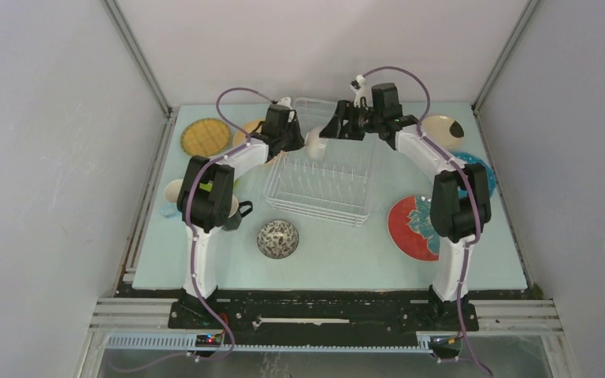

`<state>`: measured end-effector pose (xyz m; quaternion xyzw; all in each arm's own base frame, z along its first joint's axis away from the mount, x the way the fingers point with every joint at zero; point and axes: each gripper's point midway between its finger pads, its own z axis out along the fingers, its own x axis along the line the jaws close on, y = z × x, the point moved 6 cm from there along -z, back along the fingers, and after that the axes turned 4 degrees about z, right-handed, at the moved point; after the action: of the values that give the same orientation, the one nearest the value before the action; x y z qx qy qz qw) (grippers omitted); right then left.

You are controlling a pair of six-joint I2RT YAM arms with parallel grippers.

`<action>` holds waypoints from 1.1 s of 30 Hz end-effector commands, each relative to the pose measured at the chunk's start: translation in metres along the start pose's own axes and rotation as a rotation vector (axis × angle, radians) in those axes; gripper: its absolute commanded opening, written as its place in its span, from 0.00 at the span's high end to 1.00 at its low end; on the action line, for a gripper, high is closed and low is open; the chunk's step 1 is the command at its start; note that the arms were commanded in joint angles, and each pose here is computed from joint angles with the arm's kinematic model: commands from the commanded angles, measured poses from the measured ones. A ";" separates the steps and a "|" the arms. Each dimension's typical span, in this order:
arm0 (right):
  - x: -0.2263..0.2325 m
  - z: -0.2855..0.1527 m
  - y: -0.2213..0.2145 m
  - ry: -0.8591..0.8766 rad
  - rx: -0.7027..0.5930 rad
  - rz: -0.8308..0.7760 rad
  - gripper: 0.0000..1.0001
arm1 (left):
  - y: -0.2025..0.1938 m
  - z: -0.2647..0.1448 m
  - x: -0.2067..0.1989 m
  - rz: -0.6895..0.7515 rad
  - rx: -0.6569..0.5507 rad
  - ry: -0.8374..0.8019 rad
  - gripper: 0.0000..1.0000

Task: Unload the mixed dishes from the dish rack
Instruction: Pick up the bowl from the dish rack.

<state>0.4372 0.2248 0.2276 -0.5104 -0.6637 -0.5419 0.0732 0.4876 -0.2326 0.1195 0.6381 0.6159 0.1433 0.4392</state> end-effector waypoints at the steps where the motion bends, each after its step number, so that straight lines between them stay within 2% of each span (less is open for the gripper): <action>1: -0.006 0.022 0.028 -0.050 -0.109 0.121 0.22 | -0.008 -0.016 0.005 0.023 0.074 0.010 0.98; 4: -0.020 0.036 0.026 -0.086 -0.097 0.164 0.25 | -0.005 -0.016 0.003 0.020 0.068 0.006 0.98; 7: -0.024 0.049 0.021 -0.044 -0.060 0.198 0.30 | -0.003 -0.017 0.001 0.016 0.063 -0.004 0.98; 14: -0.027 0.067 0.015 0.026 -0.016 0.259 0.47 | -0.001 -0.018 -0.004 0.003 0.064 -0.032 0.98; 17: -0.027 0.068 0.016 0.047 -0.015 0.270 0.63 | 0.001 -0.020 -0.005 0.004 0.062 -0.036 0.97; 20: -0.025 0.064 0.019 0.084 -0.016 0.281 0.89 | 0.007 -0.025 -0.009 0.003 0.051 -0.048 0.94; 23: -0.020 0.055 0.026 0.140 -0.033 0.275 1.00 | 0.019 -0.039 -0.019 0.001 0.030 -0.092 0.87; 28: -0.007 0.029 0.045 0.240 -0.078 0.238 1.00 | 0.052 -0.079 -0.039 0.012 -0.076 -0.149 0.70; 33: 0.018 -0.006 0.064 0.322 -0.109 0.141 1.00 | 0.077 -0.136 -0.052 0.051 -0.200 -0.184 0.64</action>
<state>0.4904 0.2339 0.1826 -0.5813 -0.5602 -0.5511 0.2112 0.4516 -0.2267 0.1877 0.6445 0.5936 0.1127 0.4685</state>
